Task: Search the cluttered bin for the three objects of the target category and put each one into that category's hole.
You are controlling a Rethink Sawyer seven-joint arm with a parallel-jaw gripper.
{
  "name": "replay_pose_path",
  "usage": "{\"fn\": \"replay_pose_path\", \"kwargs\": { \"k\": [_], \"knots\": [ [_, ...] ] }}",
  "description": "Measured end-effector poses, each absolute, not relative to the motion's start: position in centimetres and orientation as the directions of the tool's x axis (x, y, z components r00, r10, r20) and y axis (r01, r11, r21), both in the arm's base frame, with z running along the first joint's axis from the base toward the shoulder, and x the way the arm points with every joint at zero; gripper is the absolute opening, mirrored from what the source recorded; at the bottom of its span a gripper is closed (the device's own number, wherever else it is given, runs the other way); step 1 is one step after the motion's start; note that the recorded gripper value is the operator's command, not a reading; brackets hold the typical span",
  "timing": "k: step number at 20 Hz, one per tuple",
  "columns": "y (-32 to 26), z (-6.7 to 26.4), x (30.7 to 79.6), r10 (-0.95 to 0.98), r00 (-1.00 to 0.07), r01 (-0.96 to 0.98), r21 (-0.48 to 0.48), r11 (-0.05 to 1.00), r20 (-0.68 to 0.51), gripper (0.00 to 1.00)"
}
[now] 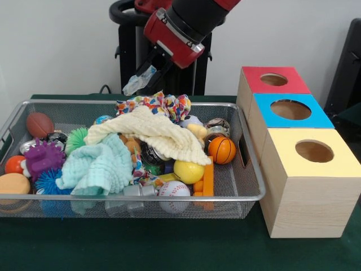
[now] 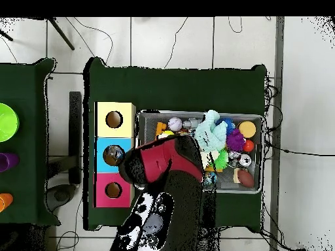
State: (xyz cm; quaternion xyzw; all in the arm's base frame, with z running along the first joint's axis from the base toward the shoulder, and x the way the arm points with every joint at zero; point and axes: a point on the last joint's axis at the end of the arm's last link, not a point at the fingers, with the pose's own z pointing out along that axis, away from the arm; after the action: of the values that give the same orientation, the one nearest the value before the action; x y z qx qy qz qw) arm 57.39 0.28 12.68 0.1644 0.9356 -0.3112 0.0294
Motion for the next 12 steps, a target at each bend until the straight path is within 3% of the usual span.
{"fn": "replay_pose_path", "kwargs": {
  "k": [12],
  "knots": [
    [3.1, 14.2, 57.4, 0.35, -0.927, 0.363, -0.552, 0.751, -0.134, 0.0]
  ]
}}
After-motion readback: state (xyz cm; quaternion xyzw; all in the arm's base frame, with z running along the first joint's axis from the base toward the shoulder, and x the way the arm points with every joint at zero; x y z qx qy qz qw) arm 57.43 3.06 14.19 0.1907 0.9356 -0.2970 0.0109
